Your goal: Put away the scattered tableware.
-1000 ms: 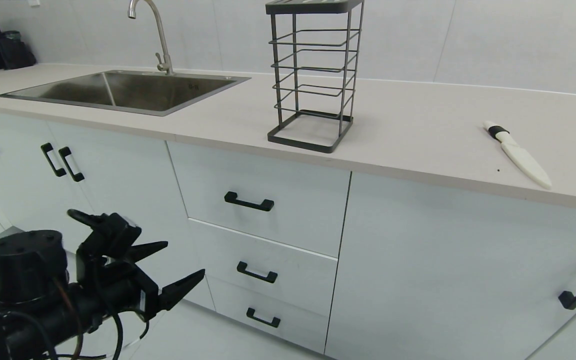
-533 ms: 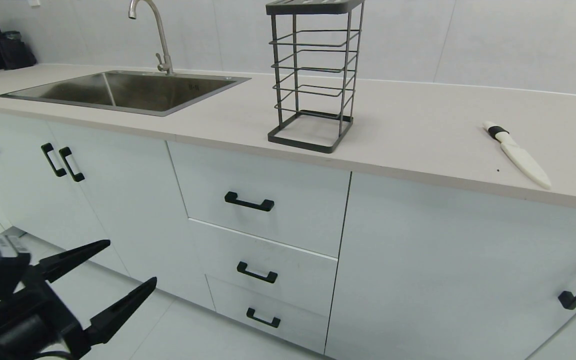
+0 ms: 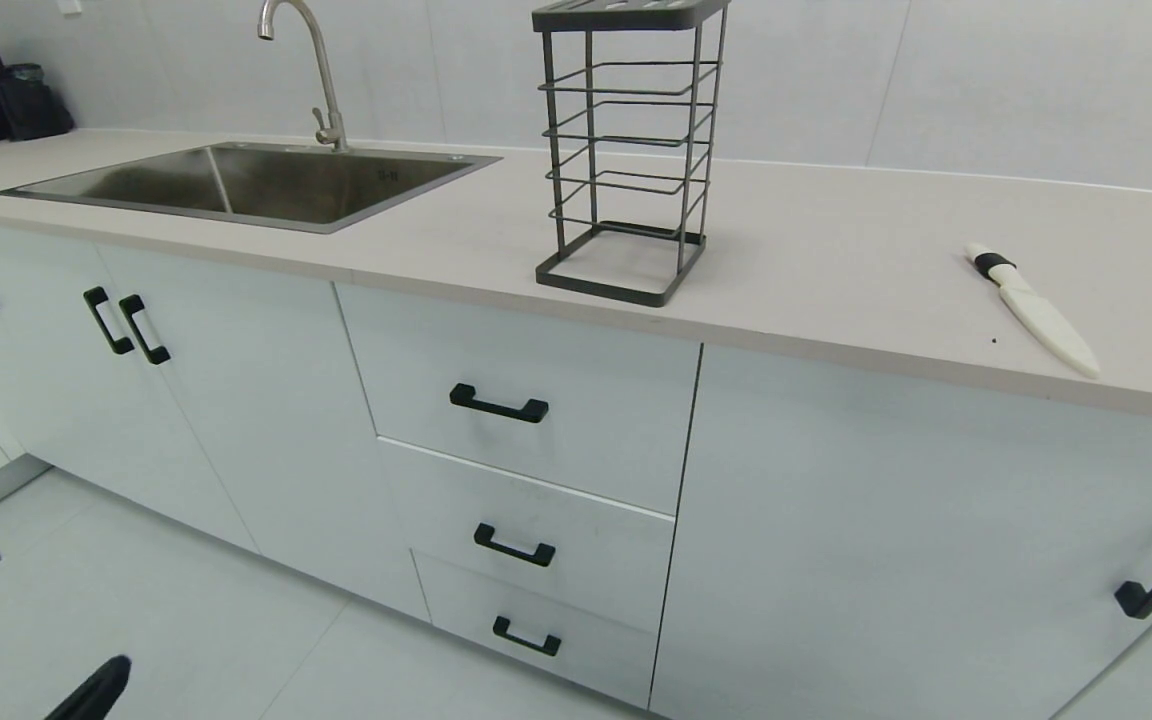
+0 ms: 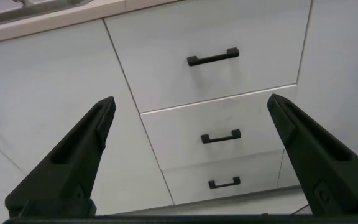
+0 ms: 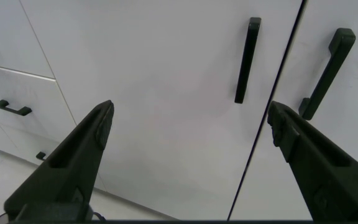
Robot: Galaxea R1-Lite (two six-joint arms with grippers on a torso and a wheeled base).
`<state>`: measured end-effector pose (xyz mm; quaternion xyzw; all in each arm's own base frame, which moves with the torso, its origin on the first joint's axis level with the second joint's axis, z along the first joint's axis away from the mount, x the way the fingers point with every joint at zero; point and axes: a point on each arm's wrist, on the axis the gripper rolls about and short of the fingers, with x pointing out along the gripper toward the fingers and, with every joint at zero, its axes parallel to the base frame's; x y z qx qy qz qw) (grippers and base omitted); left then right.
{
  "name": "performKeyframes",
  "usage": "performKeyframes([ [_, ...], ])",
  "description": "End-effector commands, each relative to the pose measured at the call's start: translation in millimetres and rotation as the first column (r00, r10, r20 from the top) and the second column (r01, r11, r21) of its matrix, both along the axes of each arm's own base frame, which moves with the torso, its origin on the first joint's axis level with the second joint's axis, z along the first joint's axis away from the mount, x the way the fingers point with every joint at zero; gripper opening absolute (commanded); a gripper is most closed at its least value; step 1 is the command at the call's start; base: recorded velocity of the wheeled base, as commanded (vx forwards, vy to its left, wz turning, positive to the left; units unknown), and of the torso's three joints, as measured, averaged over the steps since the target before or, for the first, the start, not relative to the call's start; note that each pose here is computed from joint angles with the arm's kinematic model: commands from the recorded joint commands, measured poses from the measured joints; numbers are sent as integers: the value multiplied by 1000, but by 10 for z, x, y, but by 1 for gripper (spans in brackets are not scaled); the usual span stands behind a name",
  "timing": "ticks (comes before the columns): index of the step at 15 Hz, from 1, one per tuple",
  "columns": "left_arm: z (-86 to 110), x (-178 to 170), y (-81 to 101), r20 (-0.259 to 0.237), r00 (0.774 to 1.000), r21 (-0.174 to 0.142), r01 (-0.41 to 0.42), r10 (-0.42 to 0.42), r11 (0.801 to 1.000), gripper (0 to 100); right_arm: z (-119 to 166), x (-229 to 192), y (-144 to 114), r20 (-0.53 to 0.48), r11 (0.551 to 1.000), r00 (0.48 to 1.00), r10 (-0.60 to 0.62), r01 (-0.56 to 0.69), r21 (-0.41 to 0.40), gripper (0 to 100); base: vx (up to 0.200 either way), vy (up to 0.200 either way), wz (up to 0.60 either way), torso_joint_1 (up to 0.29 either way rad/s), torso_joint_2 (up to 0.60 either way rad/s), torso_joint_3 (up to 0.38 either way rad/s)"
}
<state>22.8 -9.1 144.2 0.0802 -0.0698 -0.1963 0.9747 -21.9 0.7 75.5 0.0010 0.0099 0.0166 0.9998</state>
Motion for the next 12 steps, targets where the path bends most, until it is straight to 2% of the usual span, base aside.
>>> performKeyframes([
  [1,-62,-395,36,144,989,-39,-10,15,999,100,0,1,0,-2,1000,1000,1,-1,0,100,0,0,0,0,0,0],
  [3,-130,-489,43,154,988,-40,-17,23,999,100,0,1,0,-2,1000,1000,1,-1,0,100,0,0,0,0,0,0],
  [5,-191,-486,37,120,992,-40,-42,47,998,100,0,1,0,-2,1000,1000,1,-1,0,100,0,0,0,0,0,0],
  [6,-287,-471,32,74,995,-45,-62,65,997,100,0,1,0,-2,1000,1000,1,-1,0,100,0,0,0,0,0,0],
  [7,-287,-471,32,74,995,-45,-62,65,997,100,0,1,0,-2,1000,1000,1,-1,0,100,0,0,0,0,0,0],
  [8,-524,-475,25,19,993,-37,-112,113,993,100,0,1,0,-2,1000,1000,1,-1,0,100,0,0,0,0,0,0],
  [10,-621,-465,34,-56,987,-24,-150,149,988,100,0,1,0,-2,1000,1000,1,-1,0,100,0,0,0,0,0,0],
  [12,-637,-461,47,-72,976,-25,-209,207,978,100,0,1,0,-2,1000,1000,1,-1,0,100,0,0,0,0,0,0],
])
